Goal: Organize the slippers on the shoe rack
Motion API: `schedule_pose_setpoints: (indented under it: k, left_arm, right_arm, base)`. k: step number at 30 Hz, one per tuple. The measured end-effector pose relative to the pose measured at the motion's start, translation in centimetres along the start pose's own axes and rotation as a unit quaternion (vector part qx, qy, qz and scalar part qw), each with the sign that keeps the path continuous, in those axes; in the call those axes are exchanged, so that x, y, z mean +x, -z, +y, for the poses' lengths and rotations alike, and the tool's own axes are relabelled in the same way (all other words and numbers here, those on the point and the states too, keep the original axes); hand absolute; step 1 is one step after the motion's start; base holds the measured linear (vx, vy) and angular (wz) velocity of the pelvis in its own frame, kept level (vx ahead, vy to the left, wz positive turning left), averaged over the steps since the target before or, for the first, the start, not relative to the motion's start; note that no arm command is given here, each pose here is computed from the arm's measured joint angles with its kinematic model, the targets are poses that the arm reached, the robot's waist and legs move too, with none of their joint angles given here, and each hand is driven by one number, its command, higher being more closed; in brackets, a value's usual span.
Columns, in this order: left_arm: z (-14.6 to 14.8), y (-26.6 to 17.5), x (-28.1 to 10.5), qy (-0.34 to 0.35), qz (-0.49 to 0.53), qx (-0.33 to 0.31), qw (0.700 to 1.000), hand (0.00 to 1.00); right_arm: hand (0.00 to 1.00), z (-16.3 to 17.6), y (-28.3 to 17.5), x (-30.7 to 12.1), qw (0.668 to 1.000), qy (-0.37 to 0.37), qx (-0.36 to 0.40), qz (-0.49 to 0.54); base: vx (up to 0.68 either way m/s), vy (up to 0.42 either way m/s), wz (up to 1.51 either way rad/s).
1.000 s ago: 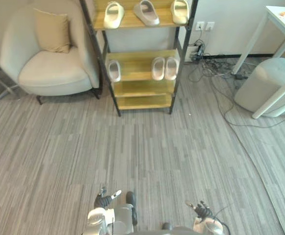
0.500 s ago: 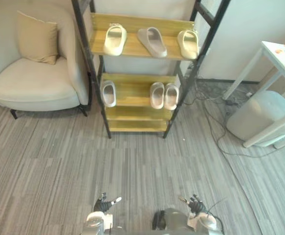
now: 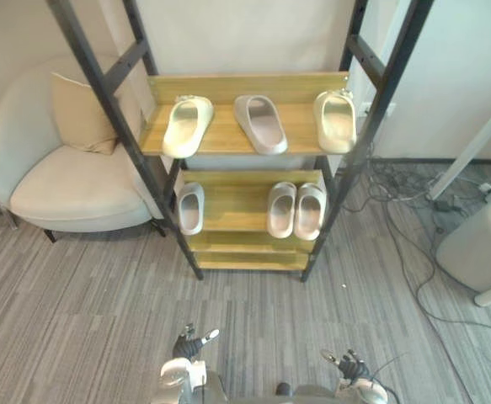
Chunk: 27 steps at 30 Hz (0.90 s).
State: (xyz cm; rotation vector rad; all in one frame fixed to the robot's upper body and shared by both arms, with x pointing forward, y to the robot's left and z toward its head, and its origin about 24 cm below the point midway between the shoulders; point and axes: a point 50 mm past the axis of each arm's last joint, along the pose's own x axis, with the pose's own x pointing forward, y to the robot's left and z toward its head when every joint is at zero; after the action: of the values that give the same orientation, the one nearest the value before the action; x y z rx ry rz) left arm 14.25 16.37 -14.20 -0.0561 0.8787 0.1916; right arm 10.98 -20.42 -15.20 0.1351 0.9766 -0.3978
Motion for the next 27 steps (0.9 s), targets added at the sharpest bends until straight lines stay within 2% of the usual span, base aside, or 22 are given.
schedule_pose_setpoints:
  k: [5, 12, 18, 21, 27]
  left_arm:
    - [1.5, -0.3, 0.3, -0.014, -0.001, 0.016, 1.0, 0.0]
    - [1.8, 0.5, 0.2, -0.008, 0.019, 0.048, 0.999, 0.0]
    - [2.5, 1.4, 0.0, -0.018, 0.036, 0.047, 0.998, 0.0]
    - [1.7, 2.6, -0.4, -0.011, 0.053, 0.035, 0.998, 0.0]
    - [1.5, 3.1, -0.6, -0.008, 0.064, 0.037, 0.997, 0.0]
  right_arm:
    - [0.0, 1.5, 1.3, -0.3, 1.0, -0.018, 0.0, 0.022]
    - [0.0, 1.4, 0.8, -0.2, 0.999, -0.022, -0.021, 0.011]
    - [0.0, 1.4, 0.8, -0.2, 0.999, -0.029, -0.032, 0.013]
    - [0.0, 0.1, 0.9, -0.1, 0.999, -0.016, -0.04, 0.016]
    - [0.0, -0.1, 1.1, -0.1, 0.999, -0.014, -0.043, 0.021]
  base:
    - [0.35, 0.212, -0.21]
    - [0.3, 0.149, 0.03]
    - [0.21, -0.082, 0.16]
    - [0.21, -0.147, -0.1]
    - [0.08, -0.074, -0.06]
